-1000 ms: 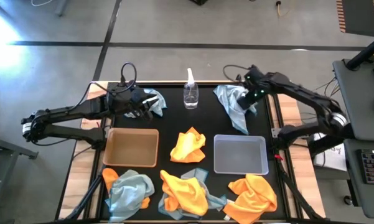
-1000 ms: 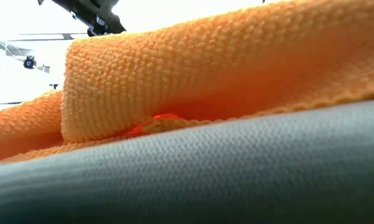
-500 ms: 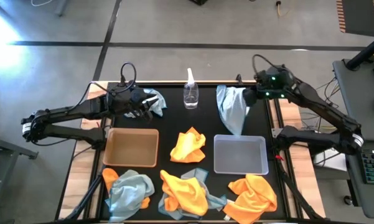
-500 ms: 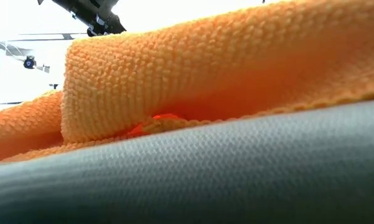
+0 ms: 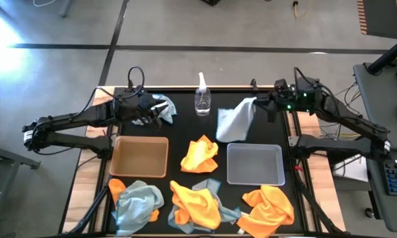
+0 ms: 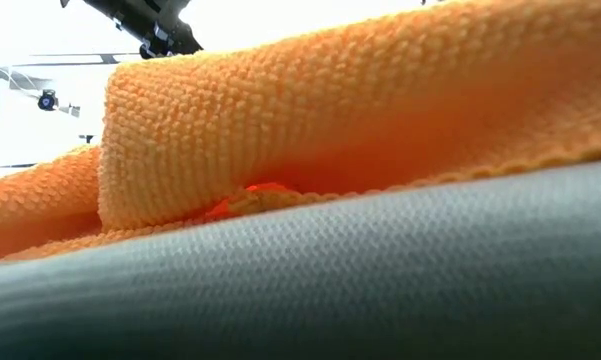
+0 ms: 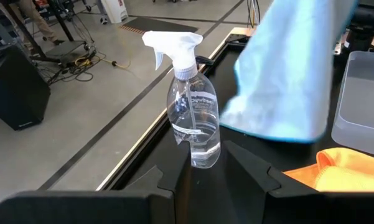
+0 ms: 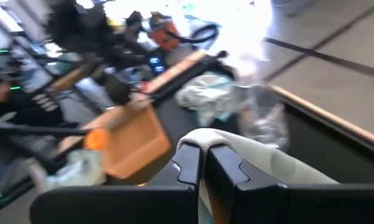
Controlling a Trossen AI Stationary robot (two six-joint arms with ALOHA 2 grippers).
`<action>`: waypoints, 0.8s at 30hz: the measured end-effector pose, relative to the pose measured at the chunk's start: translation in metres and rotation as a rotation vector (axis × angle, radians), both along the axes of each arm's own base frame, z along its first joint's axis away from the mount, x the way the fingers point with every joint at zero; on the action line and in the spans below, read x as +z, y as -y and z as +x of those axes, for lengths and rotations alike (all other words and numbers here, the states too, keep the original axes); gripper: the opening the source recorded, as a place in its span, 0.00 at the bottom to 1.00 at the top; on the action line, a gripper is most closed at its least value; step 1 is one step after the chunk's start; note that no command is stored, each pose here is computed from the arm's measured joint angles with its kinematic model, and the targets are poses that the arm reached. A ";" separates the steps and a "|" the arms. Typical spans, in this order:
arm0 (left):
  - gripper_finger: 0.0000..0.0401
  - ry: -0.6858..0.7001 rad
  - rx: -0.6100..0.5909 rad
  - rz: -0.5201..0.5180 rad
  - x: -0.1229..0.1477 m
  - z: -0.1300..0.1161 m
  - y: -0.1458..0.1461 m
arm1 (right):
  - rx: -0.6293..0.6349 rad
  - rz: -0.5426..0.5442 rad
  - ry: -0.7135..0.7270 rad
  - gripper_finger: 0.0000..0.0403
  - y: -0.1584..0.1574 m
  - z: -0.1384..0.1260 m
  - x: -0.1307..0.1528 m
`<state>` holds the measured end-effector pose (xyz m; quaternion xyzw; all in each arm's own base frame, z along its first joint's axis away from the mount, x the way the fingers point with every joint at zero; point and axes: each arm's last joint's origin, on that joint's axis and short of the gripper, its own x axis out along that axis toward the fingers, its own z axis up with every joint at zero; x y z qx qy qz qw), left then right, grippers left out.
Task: Sort microfiber towel by color & place in baskets
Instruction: Put the top right blue microfiber cloth into the transparent bin
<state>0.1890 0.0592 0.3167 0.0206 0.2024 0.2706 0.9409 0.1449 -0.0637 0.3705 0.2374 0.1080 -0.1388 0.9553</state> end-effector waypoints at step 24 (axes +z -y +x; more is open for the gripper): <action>0.19 0.046 0.020 -0.036 0.003 -0.004 0.001 | 0.594 -0.110 0.345 0.02 -0.086 0.004 0.039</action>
